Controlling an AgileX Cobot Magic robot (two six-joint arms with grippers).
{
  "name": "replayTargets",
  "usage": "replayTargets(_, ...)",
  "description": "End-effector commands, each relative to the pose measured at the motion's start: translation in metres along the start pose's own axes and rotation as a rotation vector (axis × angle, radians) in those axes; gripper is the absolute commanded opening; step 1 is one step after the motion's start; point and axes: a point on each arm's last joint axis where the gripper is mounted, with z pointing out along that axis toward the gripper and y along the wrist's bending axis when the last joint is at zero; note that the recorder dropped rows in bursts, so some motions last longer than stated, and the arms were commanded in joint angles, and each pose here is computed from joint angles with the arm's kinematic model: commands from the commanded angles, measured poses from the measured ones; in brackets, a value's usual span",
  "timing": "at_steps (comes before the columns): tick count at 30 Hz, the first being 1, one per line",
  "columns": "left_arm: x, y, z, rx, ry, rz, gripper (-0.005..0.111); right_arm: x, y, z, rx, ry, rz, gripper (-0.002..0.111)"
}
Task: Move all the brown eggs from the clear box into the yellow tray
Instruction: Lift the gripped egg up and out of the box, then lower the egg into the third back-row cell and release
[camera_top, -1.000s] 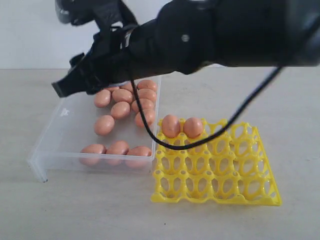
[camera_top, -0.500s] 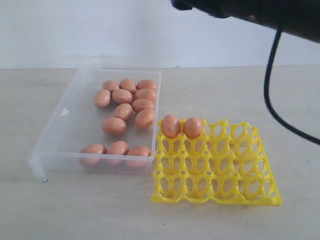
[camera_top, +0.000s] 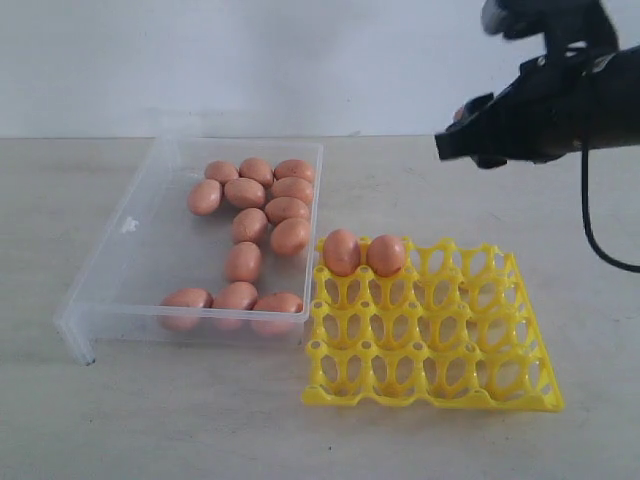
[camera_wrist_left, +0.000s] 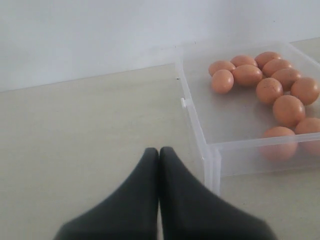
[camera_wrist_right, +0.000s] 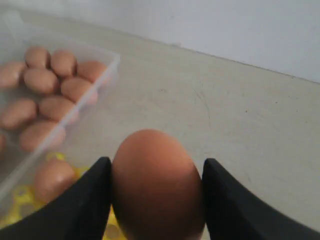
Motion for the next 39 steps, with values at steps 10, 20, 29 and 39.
replayTargets(10,-0.001,0.000,0.000,0.004,-0.023,-0.014,-0.004,-0.023,-0.051,0.023,0.369,-0.684,0.624,-0.001)
replayTargets(20,-0.002,0.000,0.000,0.001,-0.032,-0.014,-0.004,-0.012,-0.025,0.044,-0.599,-0.709,0.364,-0.001)
replayTargets(29,-0.002,0.000,0.000,0.001,-0.032,-0.014,-0.004,0.029,-0.062,0.037,-0.700,-0.399,0.257,-0.001)
replayTargets(39,-0.002,0.000,0.000,0.001,-0.031,-0.014,-0.004,0.074,-0.060,0.076,-0.678,-0.171,0.225,-0.001)
